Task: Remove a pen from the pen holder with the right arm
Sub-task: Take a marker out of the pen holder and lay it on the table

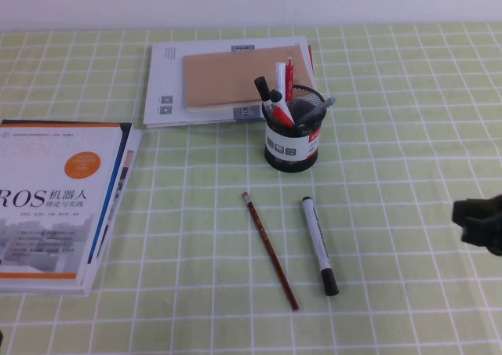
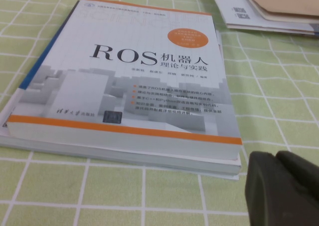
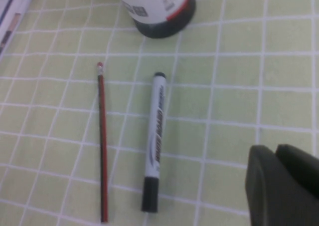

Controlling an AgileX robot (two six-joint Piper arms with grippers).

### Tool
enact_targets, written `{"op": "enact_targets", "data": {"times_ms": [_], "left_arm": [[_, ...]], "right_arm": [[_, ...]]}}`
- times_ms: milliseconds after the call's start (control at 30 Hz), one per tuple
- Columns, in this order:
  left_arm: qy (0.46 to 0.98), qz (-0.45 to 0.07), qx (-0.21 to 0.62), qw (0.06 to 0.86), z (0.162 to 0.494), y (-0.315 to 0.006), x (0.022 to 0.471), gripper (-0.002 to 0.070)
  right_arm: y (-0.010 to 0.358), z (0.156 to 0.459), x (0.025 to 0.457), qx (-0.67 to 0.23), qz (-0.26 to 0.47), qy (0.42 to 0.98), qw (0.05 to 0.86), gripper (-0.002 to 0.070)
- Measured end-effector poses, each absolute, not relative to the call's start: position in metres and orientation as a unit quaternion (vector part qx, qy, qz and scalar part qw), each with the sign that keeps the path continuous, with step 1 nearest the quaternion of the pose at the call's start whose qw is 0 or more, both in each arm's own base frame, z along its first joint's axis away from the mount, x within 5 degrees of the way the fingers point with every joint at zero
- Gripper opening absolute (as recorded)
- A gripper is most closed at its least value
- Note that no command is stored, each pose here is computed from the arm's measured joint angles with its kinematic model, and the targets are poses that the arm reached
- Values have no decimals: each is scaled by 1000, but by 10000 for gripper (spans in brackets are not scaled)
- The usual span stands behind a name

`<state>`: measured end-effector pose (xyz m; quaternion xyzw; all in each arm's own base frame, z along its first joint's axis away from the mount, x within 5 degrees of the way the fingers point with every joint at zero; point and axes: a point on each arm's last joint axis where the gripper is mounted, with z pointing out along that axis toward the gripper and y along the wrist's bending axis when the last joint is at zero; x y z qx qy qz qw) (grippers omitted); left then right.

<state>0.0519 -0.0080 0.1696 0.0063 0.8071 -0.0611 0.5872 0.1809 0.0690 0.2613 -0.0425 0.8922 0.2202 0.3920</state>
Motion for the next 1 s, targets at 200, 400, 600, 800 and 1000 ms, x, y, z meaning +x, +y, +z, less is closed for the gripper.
{"op": "enact_targets", "data": {"times_ms": [200, 400, 600, 800, 1000], "left_arm": [[807, -61, 6, 587, 170, -8, 52, -8], [807, -61, 6, 587, 170, -8, 52, -8], [807, -61, 6, 587, 170, -8, 52, -8], [807, -61, 6, 587, 170, -8, 52, -8], [807, -61, 6, 587, 170, -8, 52, -8]], "right_arm": [[110, 267, 208, -94, 216, 869, 436, -4], [139, 251, 235, -82, 207, 853, 472, 144], [149, 238, 259, -65, 215, 809, 543, 370], [161, 226, 268, -75, 273, 724, 629, 414], [168, 203, 278, -75, 291, 686, 662, 417]]}}
